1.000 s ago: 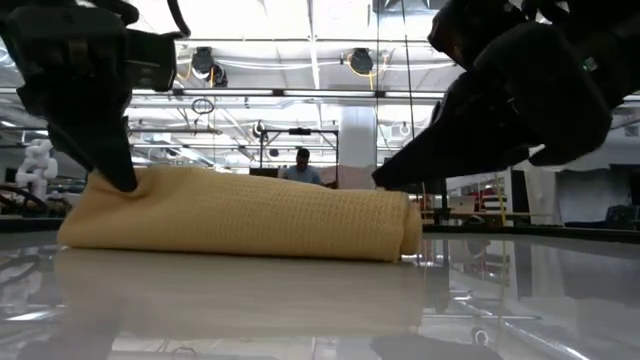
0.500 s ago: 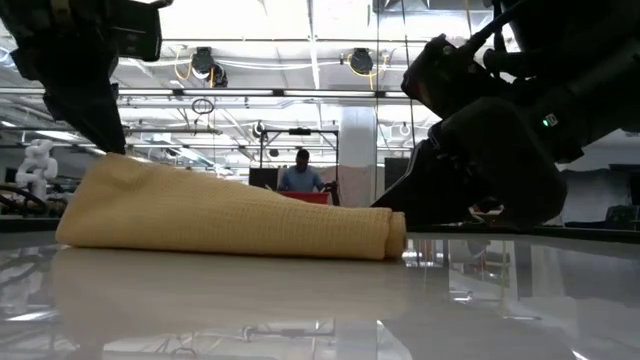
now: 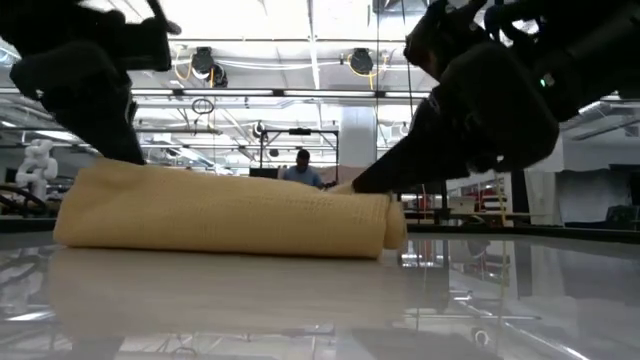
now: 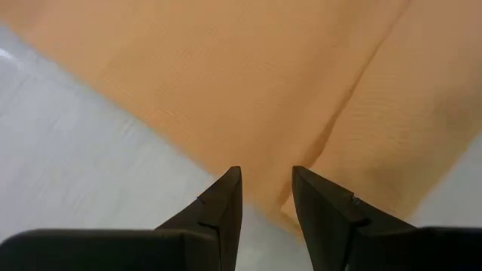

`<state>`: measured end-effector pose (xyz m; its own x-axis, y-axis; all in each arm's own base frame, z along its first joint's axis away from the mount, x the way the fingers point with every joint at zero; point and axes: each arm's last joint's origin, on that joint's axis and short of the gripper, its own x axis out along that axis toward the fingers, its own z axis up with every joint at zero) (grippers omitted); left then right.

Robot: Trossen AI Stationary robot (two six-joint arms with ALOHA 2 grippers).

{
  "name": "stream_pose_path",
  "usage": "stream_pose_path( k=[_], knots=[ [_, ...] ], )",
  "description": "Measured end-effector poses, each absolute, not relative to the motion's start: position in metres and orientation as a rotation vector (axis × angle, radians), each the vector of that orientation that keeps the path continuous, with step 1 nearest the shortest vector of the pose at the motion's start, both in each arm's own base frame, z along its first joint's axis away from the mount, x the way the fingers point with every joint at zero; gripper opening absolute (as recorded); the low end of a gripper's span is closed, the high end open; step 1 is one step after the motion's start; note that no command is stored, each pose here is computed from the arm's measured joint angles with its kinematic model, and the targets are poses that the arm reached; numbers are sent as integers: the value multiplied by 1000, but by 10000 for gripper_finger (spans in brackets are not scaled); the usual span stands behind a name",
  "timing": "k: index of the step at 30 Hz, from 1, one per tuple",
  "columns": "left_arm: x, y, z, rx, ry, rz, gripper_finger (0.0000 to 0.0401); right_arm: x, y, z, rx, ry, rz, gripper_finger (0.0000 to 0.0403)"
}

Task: Roll towel into tight, uniform cylinder
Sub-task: Roll the yellow towel

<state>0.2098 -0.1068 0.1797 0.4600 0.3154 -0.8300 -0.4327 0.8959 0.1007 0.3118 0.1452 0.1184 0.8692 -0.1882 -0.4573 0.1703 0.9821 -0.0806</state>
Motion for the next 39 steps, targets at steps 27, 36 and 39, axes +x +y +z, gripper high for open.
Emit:
stream_pose_path(
  k=[27,36,39],
  knots=[
    [208,-134,150,-35,864,490,122,315,125,117,38,541,-249,23],
    [206,-133,142,-43,887,503,122,307,123,151,22,502,-250,77],
    [206,-132,142,-33,884,503,122,305,124,164,45,463,-235,103]
  ],
)
